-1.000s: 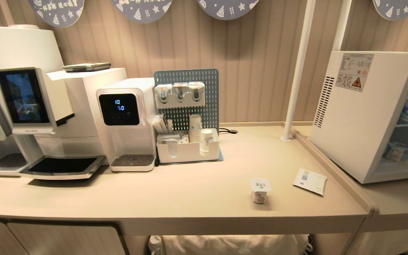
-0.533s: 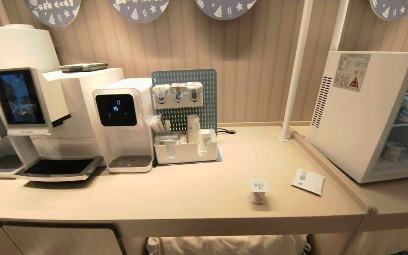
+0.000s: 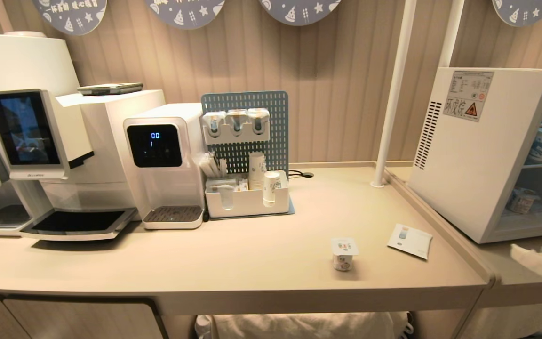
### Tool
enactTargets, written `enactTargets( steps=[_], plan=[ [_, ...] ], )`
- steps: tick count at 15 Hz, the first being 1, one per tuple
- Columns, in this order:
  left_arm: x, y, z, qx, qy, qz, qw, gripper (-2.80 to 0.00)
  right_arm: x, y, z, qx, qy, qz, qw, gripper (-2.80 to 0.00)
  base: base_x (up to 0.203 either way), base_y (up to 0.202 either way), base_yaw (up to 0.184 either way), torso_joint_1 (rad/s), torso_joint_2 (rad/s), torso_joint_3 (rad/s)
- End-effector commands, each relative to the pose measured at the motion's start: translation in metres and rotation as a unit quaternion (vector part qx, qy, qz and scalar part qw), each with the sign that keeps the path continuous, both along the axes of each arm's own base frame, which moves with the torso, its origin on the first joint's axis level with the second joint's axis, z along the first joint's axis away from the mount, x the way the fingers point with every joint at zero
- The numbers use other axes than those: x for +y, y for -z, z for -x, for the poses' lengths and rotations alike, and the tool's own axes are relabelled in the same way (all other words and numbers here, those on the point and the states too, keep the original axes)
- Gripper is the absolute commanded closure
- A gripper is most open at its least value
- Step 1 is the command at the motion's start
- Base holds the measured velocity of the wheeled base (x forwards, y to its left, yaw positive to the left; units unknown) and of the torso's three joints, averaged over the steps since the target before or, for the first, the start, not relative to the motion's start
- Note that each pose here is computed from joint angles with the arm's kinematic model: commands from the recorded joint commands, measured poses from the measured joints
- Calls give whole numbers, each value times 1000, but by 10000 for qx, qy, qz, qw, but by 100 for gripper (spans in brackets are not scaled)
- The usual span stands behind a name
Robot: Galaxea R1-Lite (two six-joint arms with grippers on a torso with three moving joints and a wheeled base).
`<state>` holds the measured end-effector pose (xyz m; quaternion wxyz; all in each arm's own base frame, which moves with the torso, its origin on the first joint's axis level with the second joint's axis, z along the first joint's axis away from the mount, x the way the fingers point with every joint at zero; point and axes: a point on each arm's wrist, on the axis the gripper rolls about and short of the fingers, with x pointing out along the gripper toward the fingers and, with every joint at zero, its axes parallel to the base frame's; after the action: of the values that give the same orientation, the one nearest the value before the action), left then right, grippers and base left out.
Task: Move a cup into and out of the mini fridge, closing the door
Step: Put the yoghurt in the freezer
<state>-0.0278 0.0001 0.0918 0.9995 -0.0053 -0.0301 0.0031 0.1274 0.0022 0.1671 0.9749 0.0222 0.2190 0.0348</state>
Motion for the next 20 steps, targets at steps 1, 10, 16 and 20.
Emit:
enactTargets(
  steps=[1, 10, 16, 20],
  plan=[
    [0, -35, 14, -661, -5, 1, 9978, 0, 2, 42, -54, 629, -299, -62, 9976, -280, 0, 0, 0, 0, 0, 0],
    [0, 17, -5, 302, -5, 2, 9995, 0, 38, 146, -130, 201, -1454, -165, 9890, -280, 0, 0, 0, 0, 0, 0],
    [0, 17, -5, 309, -5, 2, 9995, 0, 73, 169, -136, 355, -1939, -97, 9803, -280, 0, 0, 0, 0, 0, 0],
    [0, 17, -5, 308, -5, 2, 9995, 0, 78, 182, -151, 383, -1833, -59, 9823, -280, 0, 0, 0, 0, 0, 0]
  ],
)
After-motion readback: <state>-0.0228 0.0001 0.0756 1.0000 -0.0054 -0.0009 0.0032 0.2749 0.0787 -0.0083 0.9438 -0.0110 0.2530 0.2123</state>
